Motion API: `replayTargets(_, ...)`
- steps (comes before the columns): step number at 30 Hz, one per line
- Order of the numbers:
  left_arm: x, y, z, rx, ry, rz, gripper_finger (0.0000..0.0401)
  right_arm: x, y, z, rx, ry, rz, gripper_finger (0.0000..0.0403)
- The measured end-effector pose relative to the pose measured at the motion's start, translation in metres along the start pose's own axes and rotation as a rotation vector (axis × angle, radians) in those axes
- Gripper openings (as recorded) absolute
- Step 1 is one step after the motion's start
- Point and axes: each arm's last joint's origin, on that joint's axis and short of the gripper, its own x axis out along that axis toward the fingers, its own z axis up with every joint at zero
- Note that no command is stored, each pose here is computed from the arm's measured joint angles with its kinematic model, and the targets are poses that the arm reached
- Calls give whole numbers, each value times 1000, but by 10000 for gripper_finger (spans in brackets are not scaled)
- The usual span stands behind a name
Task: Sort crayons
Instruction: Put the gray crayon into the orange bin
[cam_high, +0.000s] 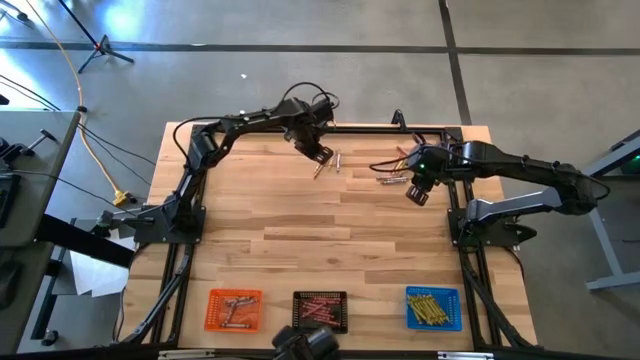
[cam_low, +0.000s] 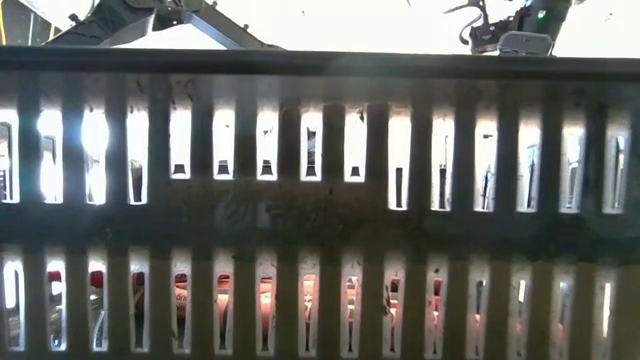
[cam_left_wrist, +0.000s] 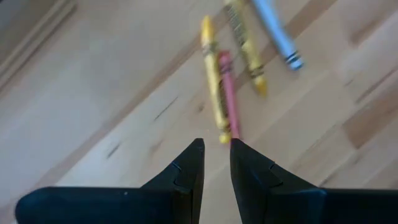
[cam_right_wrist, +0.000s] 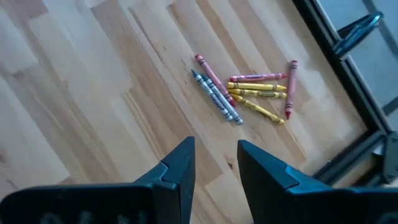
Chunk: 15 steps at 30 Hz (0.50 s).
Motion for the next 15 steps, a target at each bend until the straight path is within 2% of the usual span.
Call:
replayTargets(3, 0, -5, 3, 36, -35, -23, 63, 0, -1, 2, 12, -14, 7, 105)
replayTargets(11, 12, -8, 8, 43, -64, -37, 63, 0, -1, 3, 0, -19, 8, 105)
replayTargets(15, 22, -7, 7, 25, -27, -35, 63, 0, -3, 2, -33, -18, -35, 105)
